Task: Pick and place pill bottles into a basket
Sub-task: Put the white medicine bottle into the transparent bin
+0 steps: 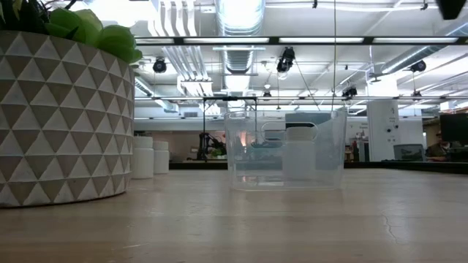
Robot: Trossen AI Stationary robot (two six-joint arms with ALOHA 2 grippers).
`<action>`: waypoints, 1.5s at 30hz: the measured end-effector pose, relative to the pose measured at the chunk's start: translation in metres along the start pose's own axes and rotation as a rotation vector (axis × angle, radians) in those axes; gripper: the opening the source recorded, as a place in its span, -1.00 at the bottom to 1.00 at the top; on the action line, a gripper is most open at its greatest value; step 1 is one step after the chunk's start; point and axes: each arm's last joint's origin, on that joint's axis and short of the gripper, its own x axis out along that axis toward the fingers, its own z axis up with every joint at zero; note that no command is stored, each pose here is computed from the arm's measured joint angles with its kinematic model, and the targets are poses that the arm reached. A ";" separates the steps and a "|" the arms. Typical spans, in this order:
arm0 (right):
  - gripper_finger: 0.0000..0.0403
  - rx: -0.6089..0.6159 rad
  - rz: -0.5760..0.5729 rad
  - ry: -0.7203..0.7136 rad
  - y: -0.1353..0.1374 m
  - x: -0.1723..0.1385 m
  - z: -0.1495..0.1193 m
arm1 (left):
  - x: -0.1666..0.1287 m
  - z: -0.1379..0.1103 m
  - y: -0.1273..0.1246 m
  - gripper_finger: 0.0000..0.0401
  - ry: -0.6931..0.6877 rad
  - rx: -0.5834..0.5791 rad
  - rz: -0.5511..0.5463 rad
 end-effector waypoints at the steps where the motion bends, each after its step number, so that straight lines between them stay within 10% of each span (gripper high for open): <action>1: 0.63 0.059 -0.002 0.003 0.001 0.001 -0.001 | 0.000 0.000 0.000 0.03 -0.001 0.000 0.000; 9: 0.63 0.503 -0.041 0.059 0.011 0.015 -0.008 | 0.000 0.000 0.000 0.03 0.000 0.000 0.000; 18: 0.63 0.677 -0.132 0.148 0.032 0.044 -0.028 | 0.000 0.000 0.000 0.03 0.000 0.000 0.000; 45: 0.63 0.670 -0.159 0.121 0.033 0.094 -0.058 | 0.000 0.000 0.000 0.03 -0.002 0.000 0.000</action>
